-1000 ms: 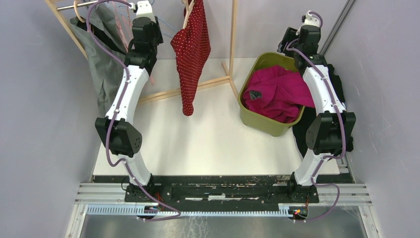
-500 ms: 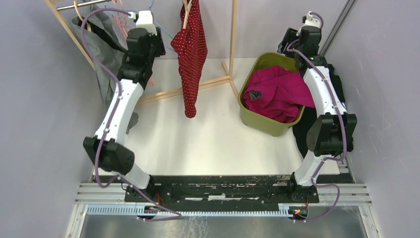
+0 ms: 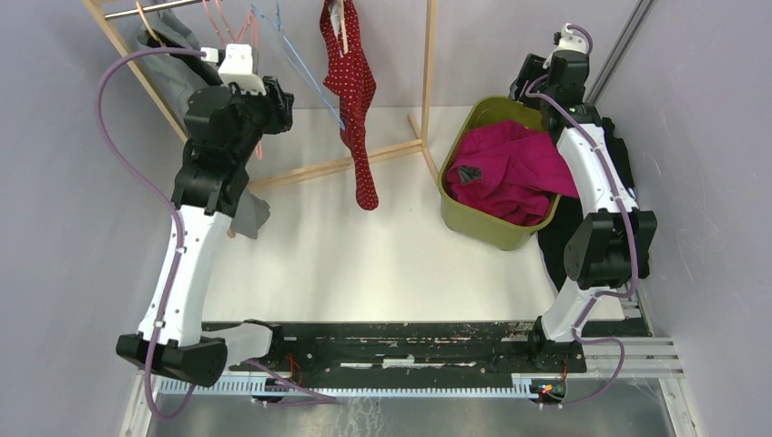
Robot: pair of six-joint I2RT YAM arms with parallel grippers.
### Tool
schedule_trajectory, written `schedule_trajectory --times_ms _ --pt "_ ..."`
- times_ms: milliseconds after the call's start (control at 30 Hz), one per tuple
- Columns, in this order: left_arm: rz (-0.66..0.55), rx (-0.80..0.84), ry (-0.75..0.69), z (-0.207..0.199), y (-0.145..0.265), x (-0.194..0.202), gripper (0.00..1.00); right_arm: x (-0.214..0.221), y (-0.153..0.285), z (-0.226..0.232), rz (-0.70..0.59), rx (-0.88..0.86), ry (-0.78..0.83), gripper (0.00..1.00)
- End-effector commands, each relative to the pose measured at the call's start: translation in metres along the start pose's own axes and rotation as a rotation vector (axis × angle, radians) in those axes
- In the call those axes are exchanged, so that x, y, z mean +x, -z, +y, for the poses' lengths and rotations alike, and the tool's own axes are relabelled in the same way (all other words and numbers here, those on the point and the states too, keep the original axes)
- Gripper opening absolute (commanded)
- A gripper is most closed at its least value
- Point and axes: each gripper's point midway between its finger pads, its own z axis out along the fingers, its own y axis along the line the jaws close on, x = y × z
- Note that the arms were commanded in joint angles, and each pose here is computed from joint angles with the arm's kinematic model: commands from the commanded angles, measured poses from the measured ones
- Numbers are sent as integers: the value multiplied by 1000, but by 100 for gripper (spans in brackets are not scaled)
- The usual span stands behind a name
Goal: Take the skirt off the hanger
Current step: Place the hanger at the clothesline, then pick up the hanger from the clothesline.
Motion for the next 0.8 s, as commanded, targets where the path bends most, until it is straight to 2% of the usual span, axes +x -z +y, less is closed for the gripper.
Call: schedule_trajectory --times_ms 0,100,300,533,767 --pt "-100 223 14 -40 30 -40 53 -33 20 17 -100 -43 9 67" --pt "-170 359 55 -68 47 -68 53 -34 20 22 -103 -51 10 67" --pt "-206 433 144 -91 40 -96 53 -38 23 26 -114 -53 20 67" --pt "-178 462 204 -119 -11 -105 51 -46 23 27 -131 -48 23 67" --pt "-131 393 184 -136 -69 -86 52 -51 23 25 -143 -37 34 67"
